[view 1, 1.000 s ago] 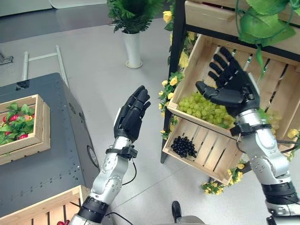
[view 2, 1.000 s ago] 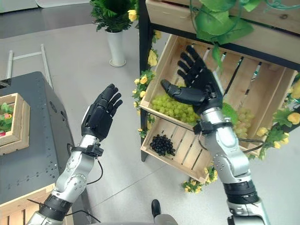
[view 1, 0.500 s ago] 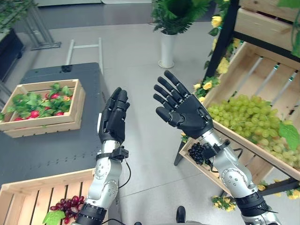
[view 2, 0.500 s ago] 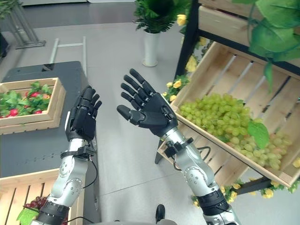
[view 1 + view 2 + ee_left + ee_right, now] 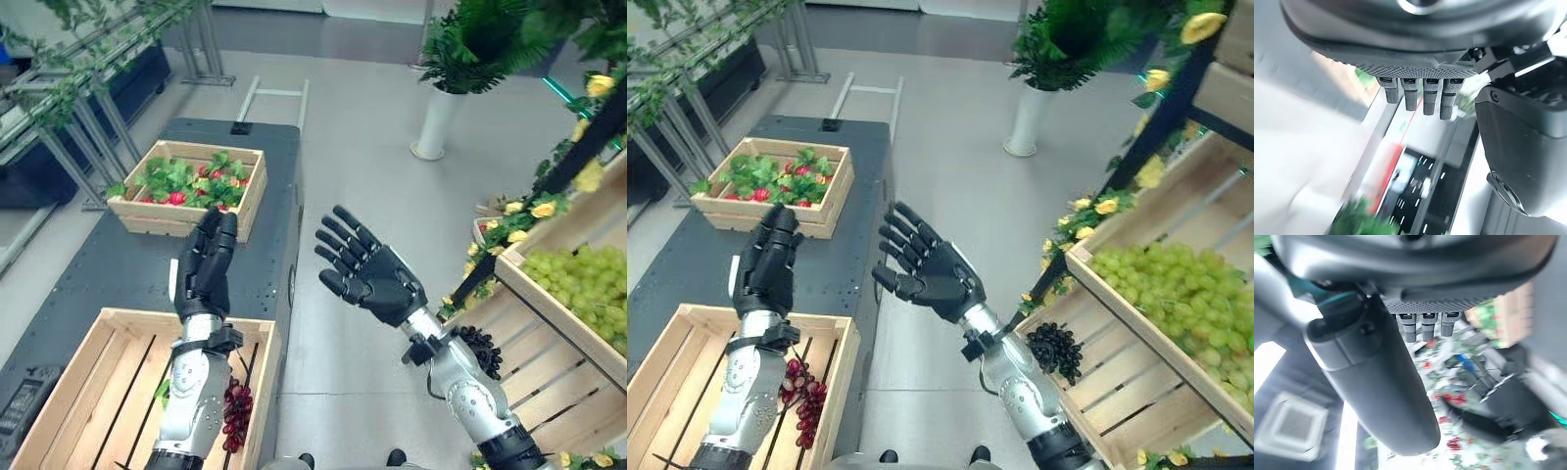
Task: Pick up the fruits from the basket on one side to the basket on the other side
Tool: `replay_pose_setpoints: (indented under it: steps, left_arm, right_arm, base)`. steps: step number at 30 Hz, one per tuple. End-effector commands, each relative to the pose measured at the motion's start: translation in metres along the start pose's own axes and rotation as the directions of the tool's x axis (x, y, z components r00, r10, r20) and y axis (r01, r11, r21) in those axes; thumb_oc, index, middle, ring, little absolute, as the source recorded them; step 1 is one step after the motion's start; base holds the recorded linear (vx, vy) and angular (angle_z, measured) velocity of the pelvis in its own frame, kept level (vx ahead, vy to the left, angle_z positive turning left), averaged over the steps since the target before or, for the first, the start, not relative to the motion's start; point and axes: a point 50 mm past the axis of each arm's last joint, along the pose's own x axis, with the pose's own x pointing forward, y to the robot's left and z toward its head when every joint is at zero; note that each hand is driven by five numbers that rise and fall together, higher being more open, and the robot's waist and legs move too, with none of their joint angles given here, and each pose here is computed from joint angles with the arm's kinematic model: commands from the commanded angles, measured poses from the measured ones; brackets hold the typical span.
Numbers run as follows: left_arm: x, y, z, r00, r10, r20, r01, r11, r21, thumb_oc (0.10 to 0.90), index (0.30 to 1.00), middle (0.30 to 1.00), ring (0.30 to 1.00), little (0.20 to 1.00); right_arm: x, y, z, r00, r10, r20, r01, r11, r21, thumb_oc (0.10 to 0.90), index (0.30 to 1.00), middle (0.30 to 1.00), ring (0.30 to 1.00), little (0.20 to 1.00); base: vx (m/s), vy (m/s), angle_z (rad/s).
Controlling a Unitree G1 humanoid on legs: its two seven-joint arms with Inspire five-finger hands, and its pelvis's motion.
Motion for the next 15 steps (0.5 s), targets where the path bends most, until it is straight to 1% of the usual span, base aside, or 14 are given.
replay_pose_setpoints:
  steps: [1,3,4,6,8,10,11,13,15]
  left_arm:
    - [0.015,-0.024,0.039,0.958,-0.101,0.269,0.083,0.993,0.078,0.800,0.900,0.900,0.900,0.900]
    - [0.014,-0.019,0.038,0.959,-0.084,0.271,0.049,0.990,0.133,0.800,0.900,0.900,0.900,0.900]
    - [0.013,-0.009,0.041,0.958,-0.057,0.282,-0.010,0.973,0.231,0.800,0.900,0.900,0.900,0.900]
    - [0.014,0.006,0.039,0.963,-0.021,0.269,-0.074,0.938,0.339,0.800,0.900,0.900,0.900,0.900]
    - [0.014,0.018,0.041,0.960,-0.006,0.279,-0.118,0.897,0.425,0.800,0.900,0.900,0.900,0.900]
    - [0.016,0.032,0.040,0.958,0.012,0.286,-0.172,0.822,0.542,0.800,0.900,0.900,0.900,0.900]
    - [0.018,0.036,0.040,0.957,-0.003,0.289,-0.174,0.791,0.587,0.800,0.900,0.900,0.900,0.900]
    - [0.024,0.039,0.037,0.958,-0.029,0.284,-0.175,0.727,0.664,0.800,0.900,0.900,0.900,0.900]
    - [0.031,0.042,0.033,0.959,-0.039,0.281,-0.189,0.652,0.734,0.800,0.900,0.900,0.900,0.900]
  right_arm:
    - [0.016,0.023,0.037,0.968,0.212,0.138,-0.193,0.971,-0.138,0.800,0.900,0.900,0.900,0.900]
    - [0.014,0.022,0.037,0.968,0.213,0.131,-0.195,0.972,-0.133,0.800,0.900,0.900,0.900,0.900]
    - [0.010,0.018,0.037,0.972,0.200,0.122,-0.187,0.976,-0.111,0.800,0.900,0.900,0.900,0.900]
    - [0.006,0.013,0.039,0.978,0.173,0.112,-0.165,0.983,-0.083,0.800,0.900,0.900,0.900,0.900]
    - [0.004,0.013,0.038,0.981,0.168,0.095,-0.160,0.983,-0.092,0.800,0.900,0.900,0.900,0.900]
    - [0.001,0.012,0.035,0.987,0.139,0.080,-0.133,0.988,-0.085,0.800,0.900,0.900,0.900,0.900]
    - [-0.002,0.010,0.035,0.990,0.112,0.082,-0.103,0.989,-0.103,0.800,0.900,0.900,0.900,0.900]
    - [-0.009,0.003,0.037,0.994,0.060,0.087,-0.046,0.987,-0.151,0.800,0.900,0.900,0.900,0.900]
    - [-0.017,-0.005,0.039,0.995,0.006,0.099,0.010,0.987,-0.158,0.800,0.900,0.900,0.900,0.900]
  base:
    - [0.08,-0.272,0.96]
    - [0.09,-0.238,0.80]
    - [0.10,-0.291,0.74]
    - [0.10,-0.303,0.61]
    - [0.04,-0.203,0.58]
    - [-0.03,-0.166,0.42]
    - [-0.09,-0.117,0.54]
    - [-0.14,-0.014,0.78]
    - [-0.17,0.091,0.99]
